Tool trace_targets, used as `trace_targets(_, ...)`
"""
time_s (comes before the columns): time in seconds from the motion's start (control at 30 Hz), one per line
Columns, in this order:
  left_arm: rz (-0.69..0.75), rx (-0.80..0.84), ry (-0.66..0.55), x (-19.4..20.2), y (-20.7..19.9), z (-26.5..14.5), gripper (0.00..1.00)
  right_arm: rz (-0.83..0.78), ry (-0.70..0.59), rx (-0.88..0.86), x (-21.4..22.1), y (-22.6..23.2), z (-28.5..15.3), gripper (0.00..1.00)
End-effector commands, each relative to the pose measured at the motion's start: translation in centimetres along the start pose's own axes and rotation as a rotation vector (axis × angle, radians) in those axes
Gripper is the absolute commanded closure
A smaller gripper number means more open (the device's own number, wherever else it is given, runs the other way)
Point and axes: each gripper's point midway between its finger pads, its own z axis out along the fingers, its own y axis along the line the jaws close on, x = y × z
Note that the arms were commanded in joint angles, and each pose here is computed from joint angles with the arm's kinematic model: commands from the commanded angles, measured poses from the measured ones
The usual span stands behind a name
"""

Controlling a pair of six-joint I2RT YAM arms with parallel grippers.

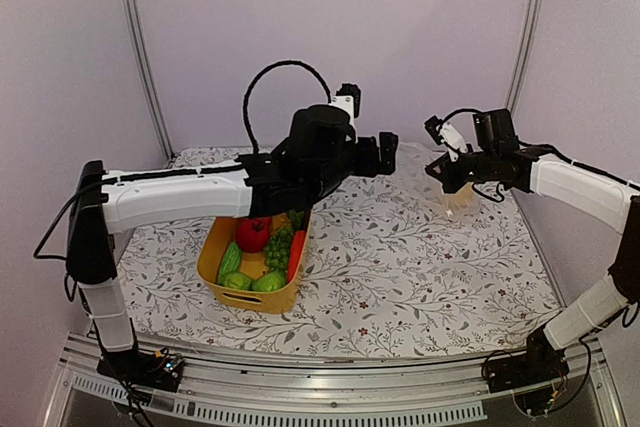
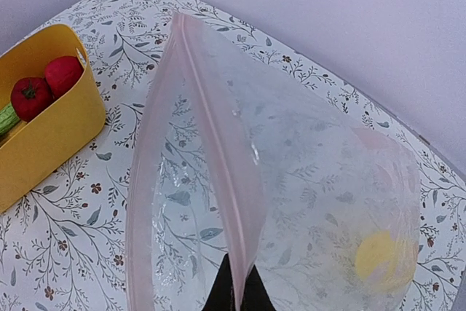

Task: Place the food in the zip-top bag and seal the zipper
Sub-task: Place the fake fruit in the zipper food storage bag, then pick up the fake vegetable from the bin.

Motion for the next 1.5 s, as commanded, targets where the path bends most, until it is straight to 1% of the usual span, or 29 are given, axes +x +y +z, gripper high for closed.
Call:
trace_targets(0.0, 0.149, -0.107, 0.026, 0.6, 3.5, -2.9, 0.01, -0.043, -0.043, 0.040, -1.1, -0.4, -1.1, 1.00)
trace_targets(0.07, 0.190, -0.147, 0.060, 1.5, 5.2, -4.3, 0.00, -0.063, -0.047, 0.032, -1.0, -0.2, -1.1, 1.00)
trace_targets(0.13, 0.221, -0.219, 0.110, 2.8, 7.6, -5.8, 0.00, -0.071, -0.049, 0.041, -1.0, -0.3, -1.2, 1.00)
trace_targets(0.2, 0.263, -0.298, 0.189, 4.8, 10.2, -7.1, 0.00, -0.079, -0.048, 0.043, -1.0, -0.4, -1.2, 1.00)
trace_targets(0.33, 0.319, -0.407, 0.315, 7.6, 14.1, -9.4, 0.00, -0.086, -0.043, 0.051, -0.8, -0.5, -1.1, 1.00)
trace_targets(0.53, 0.374, -0.485, 0.460, 10.6, 17.8, -12.1, 0.00, -0.092, -0.033, 0.059, -0.5, -0.7, -0.8, 1.00)
trace_targets(0.67, 0.384, -0.526, 0.516, 11.4, 19.8, -13.1, 0.00, -0.092, -0.024, 0.057, -0.2, -0.7, -0.5, 1.00)
trace_targets(0.87, 0.329, -0.576, 0.595, 11.8, 23.1, -13.7, 0.00, -0.090, -0.016, 0.052, 0.0, -0.6, -0.3, 1.00)
trace_targets(1.0, 0.276, -0.622, 0.619, 11.8, 24.9, -13.8, 0.03, -0.093, -0.016, 0.052, 0.0, -0.6, -0.3, 1.00)
trace_targets(1.2, 0.189, -0.632, 0.678, 12.8, 26.7, -12.9, 0.07, -0.094, -0.015, 0.049, 0.1, -0.6, -0.3, 1.00)
trace_targets(1.47, 0.177, -0.621, 0.749, 14.7, 27.7, -11.4, 0.08, -0.100, -0.016, 0.046, 0.2, -0.5, -0.4, 1.00)
